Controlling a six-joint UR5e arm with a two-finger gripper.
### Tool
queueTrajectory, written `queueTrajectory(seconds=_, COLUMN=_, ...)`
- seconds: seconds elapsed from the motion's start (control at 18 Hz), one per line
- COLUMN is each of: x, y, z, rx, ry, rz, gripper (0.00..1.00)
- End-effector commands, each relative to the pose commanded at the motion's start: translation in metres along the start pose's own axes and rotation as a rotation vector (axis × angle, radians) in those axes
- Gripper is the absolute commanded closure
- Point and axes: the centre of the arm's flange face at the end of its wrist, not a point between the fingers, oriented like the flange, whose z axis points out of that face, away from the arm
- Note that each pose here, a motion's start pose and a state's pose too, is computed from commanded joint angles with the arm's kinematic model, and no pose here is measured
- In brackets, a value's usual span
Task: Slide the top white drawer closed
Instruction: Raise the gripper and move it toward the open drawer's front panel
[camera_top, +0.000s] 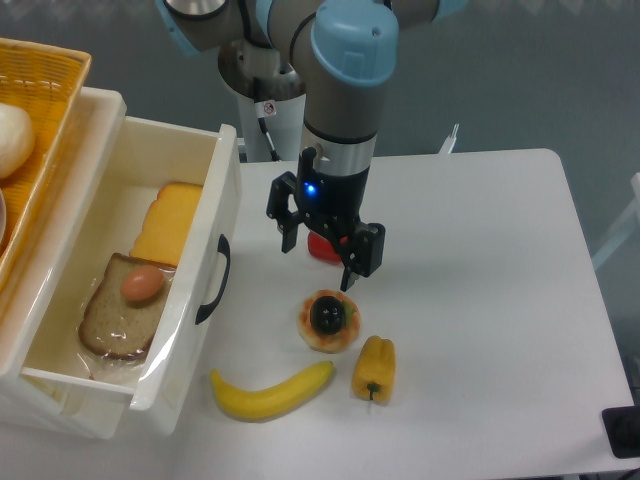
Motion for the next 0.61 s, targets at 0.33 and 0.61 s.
queueTrajectory(seconds=0.33, x=-0.009, y=0.002, z=0.006, rx=-0.042, ry=-0.018, rz=-0.002, gripper=0.0)
queueTrajectory(seconds=0.61, x=-0.02, y=0.013, z=0.015, rx=-0.057, ry=-0.019, rz=-0.155, gripper=0.0)
